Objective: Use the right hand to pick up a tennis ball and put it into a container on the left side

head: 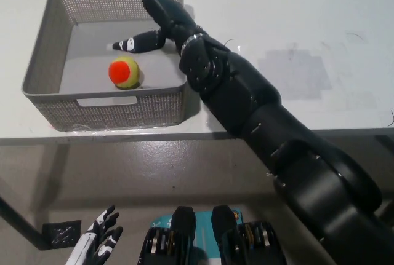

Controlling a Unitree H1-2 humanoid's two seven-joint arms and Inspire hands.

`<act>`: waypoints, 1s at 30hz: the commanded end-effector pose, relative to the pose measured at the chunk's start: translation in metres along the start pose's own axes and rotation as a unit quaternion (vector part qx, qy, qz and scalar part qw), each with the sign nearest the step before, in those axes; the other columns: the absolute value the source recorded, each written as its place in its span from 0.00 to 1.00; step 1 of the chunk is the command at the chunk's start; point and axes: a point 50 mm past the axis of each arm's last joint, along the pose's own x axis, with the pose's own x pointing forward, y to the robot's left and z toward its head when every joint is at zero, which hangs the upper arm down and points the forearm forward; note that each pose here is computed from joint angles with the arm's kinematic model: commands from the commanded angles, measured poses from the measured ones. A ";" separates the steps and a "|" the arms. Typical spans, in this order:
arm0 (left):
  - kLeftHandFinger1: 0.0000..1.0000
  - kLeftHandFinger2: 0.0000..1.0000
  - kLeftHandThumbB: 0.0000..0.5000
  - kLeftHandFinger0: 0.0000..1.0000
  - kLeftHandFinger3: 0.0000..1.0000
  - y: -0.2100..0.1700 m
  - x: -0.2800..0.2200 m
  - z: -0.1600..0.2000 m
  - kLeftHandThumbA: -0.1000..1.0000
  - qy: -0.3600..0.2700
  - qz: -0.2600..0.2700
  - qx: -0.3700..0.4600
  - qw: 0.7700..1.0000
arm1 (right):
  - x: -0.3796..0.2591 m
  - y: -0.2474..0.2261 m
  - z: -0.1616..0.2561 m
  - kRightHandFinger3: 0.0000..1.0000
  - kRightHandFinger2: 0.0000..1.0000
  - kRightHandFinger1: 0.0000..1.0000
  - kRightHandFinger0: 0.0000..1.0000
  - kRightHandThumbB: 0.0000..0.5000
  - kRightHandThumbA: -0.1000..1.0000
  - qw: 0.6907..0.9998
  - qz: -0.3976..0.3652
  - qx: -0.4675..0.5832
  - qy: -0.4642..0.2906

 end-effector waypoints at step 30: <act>1.00 1.00 0.59 1.00 1.00 0.004 -0.003 0.001 0.83 -0.007 -0.005 0.009 1.000 | -0.200 -0.155 -0.021 1.00 1.00 1.00 1.00 0.73 1.00 0.935 -0.238 0.179 -0.193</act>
